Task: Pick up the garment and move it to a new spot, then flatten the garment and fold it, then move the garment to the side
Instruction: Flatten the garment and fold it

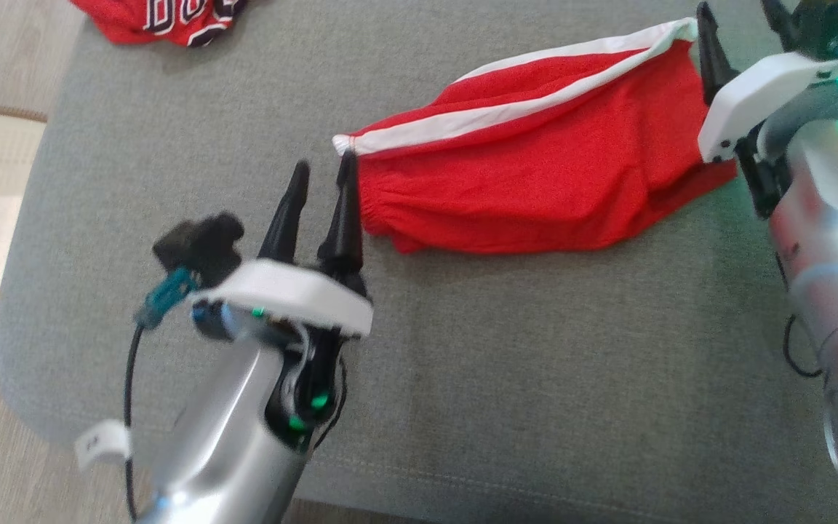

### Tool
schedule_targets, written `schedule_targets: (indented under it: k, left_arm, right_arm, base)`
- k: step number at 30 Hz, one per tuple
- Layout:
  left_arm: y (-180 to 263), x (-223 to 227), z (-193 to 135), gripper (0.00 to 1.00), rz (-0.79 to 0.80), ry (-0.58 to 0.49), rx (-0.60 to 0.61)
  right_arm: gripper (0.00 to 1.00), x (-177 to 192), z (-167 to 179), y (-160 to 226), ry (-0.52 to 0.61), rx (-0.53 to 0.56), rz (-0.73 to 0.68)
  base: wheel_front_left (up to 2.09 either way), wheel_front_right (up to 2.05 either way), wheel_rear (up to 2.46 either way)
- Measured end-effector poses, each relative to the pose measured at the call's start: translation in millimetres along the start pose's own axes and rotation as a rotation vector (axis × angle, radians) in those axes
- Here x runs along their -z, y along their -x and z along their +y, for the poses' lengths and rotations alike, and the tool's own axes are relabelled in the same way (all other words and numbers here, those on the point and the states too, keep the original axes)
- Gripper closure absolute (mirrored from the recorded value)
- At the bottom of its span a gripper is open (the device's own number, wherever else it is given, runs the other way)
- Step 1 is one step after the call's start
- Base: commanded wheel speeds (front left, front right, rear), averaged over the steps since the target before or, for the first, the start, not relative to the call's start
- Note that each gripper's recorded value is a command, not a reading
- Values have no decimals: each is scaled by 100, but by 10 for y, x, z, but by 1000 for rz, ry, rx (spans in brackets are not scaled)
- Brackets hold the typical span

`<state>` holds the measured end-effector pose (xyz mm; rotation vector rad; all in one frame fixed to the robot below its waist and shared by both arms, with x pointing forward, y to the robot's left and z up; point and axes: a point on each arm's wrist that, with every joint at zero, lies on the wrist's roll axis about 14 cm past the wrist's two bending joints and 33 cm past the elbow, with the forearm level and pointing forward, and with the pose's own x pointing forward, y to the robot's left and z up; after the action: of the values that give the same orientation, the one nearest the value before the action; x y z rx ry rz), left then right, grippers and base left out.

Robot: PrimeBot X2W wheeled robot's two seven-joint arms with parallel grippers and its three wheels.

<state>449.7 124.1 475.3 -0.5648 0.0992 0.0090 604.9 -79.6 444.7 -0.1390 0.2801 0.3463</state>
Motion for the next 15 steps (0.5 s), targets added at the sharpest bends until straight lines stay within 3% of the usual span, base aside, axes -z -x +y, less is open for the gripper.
schedule_targets:
  k: [10,15]
  left_arm:
    - [455,-78,147,0,-46,-63,-32]
    - [623,-107,269,0,-60,-67,-76]
  right_arm:
    - [0,457,15,399,-10,6,186]
    - [0,638,125,414,-37,-16,275]
  base:
    - [0,0,0]
    - [0,0,0]
